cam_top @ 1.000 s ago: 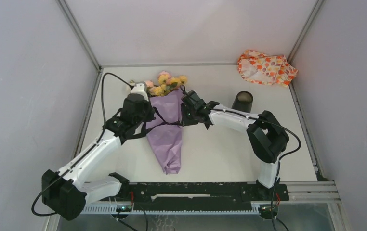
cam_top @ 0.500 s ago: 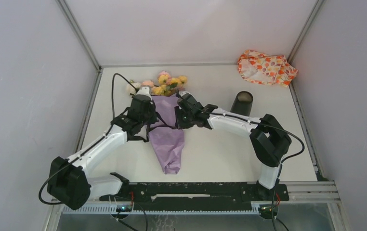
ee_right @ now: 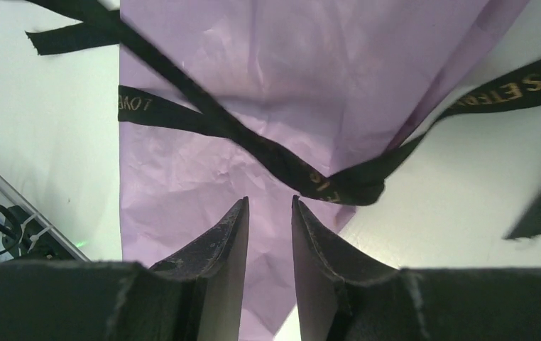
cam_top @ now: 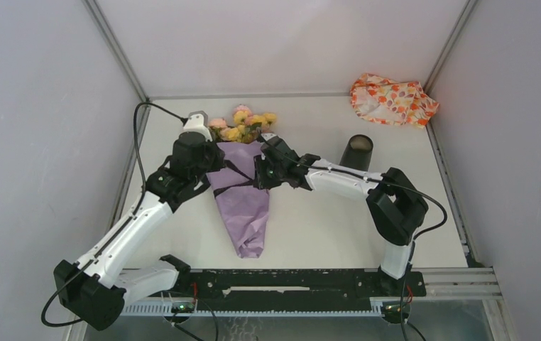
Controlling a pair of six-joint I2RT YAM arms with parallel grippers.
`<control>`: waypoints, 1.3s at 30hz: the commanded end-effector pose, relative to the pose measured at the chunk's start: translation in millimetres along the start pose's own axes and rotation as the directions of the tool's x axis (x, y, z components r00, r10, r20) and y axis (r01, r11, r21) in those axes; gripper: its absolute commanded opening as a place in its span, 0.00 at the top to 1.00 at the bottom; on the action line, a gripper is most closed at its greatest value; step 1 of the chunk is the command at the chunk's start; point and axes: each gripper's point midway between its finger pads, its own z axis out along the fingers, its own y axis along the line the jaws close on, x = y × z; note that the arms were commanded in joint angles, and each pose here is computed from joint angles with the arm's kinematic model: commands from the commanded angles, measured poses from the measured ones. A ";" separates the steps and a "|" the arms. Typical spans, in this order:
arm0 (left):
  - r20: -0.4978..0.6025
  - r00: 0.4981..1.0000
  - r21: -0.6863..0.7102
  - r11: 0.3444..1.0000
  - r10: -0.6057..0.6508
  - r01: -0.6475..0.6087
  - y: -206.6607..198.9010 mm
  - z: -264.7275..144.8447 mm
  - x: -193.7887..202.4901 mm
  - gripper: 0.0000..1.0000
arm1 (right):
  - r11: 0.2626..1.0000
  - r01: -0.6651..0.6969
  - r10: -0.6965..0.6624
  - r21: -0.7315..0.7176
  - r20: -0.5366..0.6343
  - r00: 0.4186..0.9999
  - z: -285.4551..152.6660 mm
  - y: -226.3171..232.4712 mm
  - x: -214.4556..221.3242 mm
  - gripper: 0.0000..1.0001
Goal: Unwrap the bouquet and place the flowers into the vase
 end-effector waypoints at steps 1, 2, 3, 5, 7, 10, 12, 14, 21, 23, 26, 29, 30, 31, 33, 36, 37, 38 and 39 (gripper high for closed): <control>0.043 0.999 0.025 0.999 -0.025 0.024 -6.6 -9.5 -19.0 0.93 | 0.999 -0.007 0.008 -0.042 0.025 1.000 13.0 4.5 -8.8 0.63; 0.054 0.998 0.034 0.999 -0.027 0.026 -9.1 -11.8 -24.4 0.93 | 0.999 -0.009 0.009 -0.036 0.021 1.000 14.5 3.4 -10.6 0.63; 0.064 0.998 0.041 0.999 -0.028 0.026 -11.2 -14.5 -30.2 0.92 | 1.000 -0.005 0.005 -0.031 0.022 1.000 16.3 3.2 -12.9 0.63; 0.085 0.996 0.055 0.998 -0.028 0.024 -16.0 -21.0 -43.1 0.91 | 1.000 0.001 0.000 -0.025 0.024 1.000 18.9 3.8 -16.4 0.63; 0.096 0.995 0.065 0.998 -0.026 0.020 -20.3 -24.6 -52.6 0.88 | 1.000 0.006 -0.005 -0.023 0.026 1.000 20.3 5.0 -19.0 0.63; 0.075 0.997 0.083 0.996 -0.026 0.020 -25.6 -23.5 -52.2 0.87 | 1.000 0.011 -0.010 -0.015 0.017 1.000 24.6 4.3 -16.5 0.63; 0.047 0.998 0.110 0.994 -0.031 0.026 -30.2 -20.2 -43.7 0.85 | 1.000 0.010 -0.010 -0.001 0.014 1.000 28.1 0.2 -15.2 0.63; 0.014 1.000 0.157 0.987 -0.023 0.021 -36.7 -15.7 -30.6 0.82 | 1.000 0.013 -0.013 0.013 0.017 1.000 31.8 -4.0 -16.3 0.63; -0.098 0.995 0.250 0.968 0.015 0.010 -37.3 12.3 41.8 0.62 | 0.996 -0.015 0.012 0.087 0.040 0.999 37.0 -34.0 -41.2 0.63; -0.128 0.991 0.222 0.975 0.032 -0.002 -28.8 22.0 58.9 0.52 | 0.996 -0.030 0.026 0.085 0.040 0.999 36.8 -40.5 -46.0 0.63; -0.165 0.984 0.148 0.988 0.063 -0.038 -13.3 35.5 74.6 0.46 | 0.995 -0.034 0.031 0.090 0.041 0.999 35.2 -48.0 -50.3 0.63; -0.207 0.975 0.092 0.993 0.085 -0.067 -2.5 45.9 86.9 0.44 | 0.995 -0.035 0.031 0.092 0.040 0.999 34.0 -51.1 -50.9 0.63; -0.220 0.971 0.073 0.995 0.089 -0.075 1.0 48.9 89.8 0.44 | 0.995 -0.034 0.031 0.091 0.038 0.999 34.0 -51.1 -50.3 0.63; -0.236 0.967 0.054 0.995 0.097 -0.087 4.0 52.2 93.4 0.43 | 0.995 -0.037 0.034 0.090 0.036 0.999 34.3 -51.5 -49.9 0.63; -0.279 0.953 0.024 0.993 0.115 -0.113 9.1 57.8 101.3 0.43 | 0.996 -0.040 0.037 0.083 0.032 0.999 35.2 -50.2 -48.7 0.63; -0.327 0.934 0.006 0.988 0.146 -0.153 11.3 65.1 111.4 0.44 | 0.996 -0.045 0.043 0.074 0.029 0.999 36.4 -48.6 -47.9 0.63; -0.338 0.928 0.007 0.986 0.158 -0.165 10.8 66.7 114.9 0.44 | 0.996 -0.046 0.044 0.072 0.028 0.999 36.4 -48.2 -47.8 0.63; -0.344 0.924 0.007 0.985 0.165 -0.173 9.8 68.3 117.0 0.44 | 0.996 -0.046 0.045 0.071 0.029 0.999 36.5 -48.0 -47.9 0.63; -0.351 0.920 0.005 0.983 0.173 -0.183 9.9 70.2 120.0 0.44 | 0.996 -0.047 0.045 0.071 0.027 0.999 36.5 -48.0 -47.4 0.63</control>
